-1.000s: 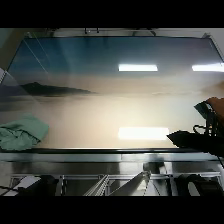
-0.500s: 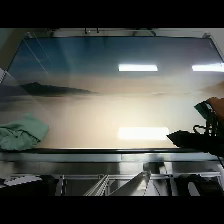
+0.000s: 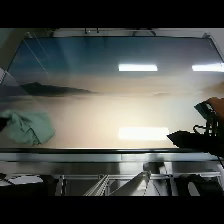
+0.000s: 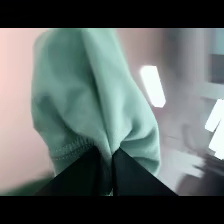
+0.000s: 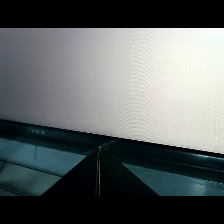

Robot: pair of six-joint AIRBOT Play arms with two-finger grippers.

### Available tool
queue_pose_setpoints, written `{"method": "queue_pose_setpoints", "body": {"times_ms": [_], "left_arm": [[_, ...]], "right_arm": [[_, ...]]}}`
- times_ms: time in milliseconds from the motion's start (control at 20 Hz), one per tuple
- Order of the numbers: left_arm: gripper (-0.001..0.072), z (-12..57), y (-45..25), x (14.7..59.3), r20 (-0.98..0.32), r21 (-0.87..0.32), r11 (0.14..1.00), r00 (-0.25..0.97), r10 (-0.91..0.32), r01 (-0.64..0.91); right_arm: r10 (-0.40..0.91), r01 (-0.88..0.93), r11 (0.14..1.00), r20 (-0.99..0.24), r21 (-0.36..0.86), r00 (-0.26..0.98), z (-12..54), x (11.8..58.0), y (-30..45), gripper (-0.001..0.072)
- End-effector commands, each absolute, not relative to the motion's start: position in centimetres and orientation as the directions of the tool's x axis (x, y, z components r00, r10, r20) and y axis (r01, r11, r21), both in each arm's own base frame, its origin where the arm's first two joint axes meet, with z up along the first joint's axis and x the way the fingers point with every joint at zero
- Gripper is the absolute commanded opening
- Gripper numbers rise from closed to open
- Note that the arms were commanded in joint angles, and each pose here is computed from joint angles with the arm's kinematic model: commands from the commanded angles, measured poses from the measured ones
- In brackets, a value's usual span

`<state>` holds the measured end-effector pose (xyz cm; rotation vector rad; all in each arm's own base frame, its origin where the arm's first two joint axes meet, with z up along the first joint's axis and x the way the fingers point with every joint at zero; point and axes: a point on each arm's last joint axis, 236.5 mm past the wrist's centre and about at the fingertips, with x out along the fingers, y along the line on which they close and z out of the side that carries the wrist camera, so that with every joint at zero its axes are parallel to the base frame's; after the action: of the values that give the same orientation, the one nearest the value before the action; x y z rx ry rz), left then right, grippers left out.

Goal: Fold the shirts.

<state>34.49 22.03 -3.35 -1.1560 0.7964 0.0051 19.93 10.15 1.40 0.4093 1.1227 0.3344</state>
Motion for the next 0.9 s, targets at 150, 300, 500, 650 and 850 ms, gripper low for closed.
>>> {"method": "queue_pose_setpoints", "body": {"times_ms": [150,300,500,650,850], "left_arm": [[0.0022,24.2,-2.6,39.4,0.122,-0.866,0.112,0.423,-0.898,0.487],[0.0024,31.2,-15.8,36.0,0.111,-0.732,0.023,0.152,-0.982,0.681],[0.0024,30.4,-27.6,33.2,-0.072,-0.679,0.046,-0.005,-0.997,0.733],[0.0024,23.8,-33.0,33.0,-0.244,-0.718,0.136,-0.063,-0.968,0.683],[0.0122,14.7,-37.3,31.1,-0.303,-0.833,0.134,-0.24,-0.922,0.536]], "right_arm": [[0.457,-0.054,0.877,-0.796,0.477,0.397,1.4,19.9,10.2,0.0019],[0.457,-0.054,0.877,-0.796,0.477,0.397,1.4,19.9,10.2,0.0019],[0.455,-0.053,0.878,-0.794,0.476,0.402,1.4,20.0,10.1,0.0019],[0.456,-0.053,0.878,-0.795,0.476,0.401,1.4,20.0,10.1,0.0019],[0.456,-0.053,0.877,-0.794,0.477,0.401,1.4,20.0,10.1,0.0019]]}}
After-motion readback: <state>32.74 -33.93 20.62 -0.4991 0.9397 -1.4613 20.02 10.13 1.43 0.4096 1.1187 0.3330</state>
